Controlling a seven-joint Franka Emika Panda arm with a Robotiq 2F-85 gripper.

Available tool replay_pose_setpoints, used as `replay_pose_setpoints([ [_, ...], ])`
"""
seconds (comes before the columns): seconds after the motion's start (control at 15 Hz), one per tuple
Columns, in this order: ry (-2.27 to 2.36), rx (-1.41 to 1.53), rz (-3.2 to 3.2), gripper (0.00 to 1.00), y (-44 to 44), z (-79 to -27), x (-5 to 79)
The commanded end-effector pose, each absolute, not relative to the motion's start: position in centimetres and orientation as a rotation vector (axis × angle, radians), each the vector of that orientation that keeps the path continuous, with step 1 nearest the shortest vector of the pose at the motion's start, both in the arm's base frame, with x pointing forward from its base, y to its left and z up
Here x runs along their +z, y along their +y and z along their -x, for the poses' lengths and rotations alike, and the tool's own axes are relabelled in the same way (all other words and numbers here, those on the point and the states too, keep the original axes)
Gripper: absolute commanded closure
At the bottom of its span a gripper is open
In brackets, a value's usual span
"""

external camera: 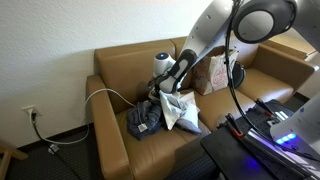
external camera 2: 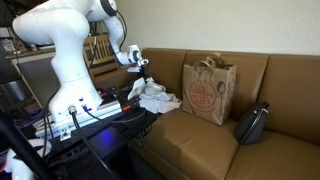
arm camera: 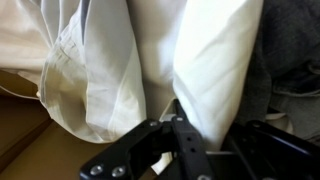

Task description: Place the white fabric and the black fabric in the bag

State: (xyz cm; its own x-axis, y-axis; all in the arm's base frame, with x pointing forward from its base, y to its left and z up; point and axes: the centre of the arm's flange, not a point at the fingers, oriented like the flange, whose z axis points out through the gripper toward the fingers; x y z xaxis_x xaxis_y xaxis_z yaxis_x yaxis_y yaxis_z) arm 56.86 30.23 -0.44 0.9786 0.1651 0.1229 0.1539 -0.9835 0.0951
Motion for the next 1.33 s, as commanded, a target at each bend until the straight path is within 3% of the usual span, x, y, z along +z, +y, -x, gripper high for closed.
replay_pose_setpoints([
  [0.0,0.217,0.065,-3.085,1.0,28.9,-57.5,0.7],
  [0.33,0.215,0.235,-3.182,0.97,26.1,-59.4,10.5],
  [1.0,0.073,1.089,-3.143,0.97,22.4,-60.5,34.3],
  [1.13,0.101,1.058,-3.143,0.97,21.1,-59.7,39.0],
  [1.2,0.088,1.074,-3.15,0.89,22.5,-62.5,34.7],
  [1.27,0.082,1.083,-3.147,0.89,22.1,-62.0,36.6],
])
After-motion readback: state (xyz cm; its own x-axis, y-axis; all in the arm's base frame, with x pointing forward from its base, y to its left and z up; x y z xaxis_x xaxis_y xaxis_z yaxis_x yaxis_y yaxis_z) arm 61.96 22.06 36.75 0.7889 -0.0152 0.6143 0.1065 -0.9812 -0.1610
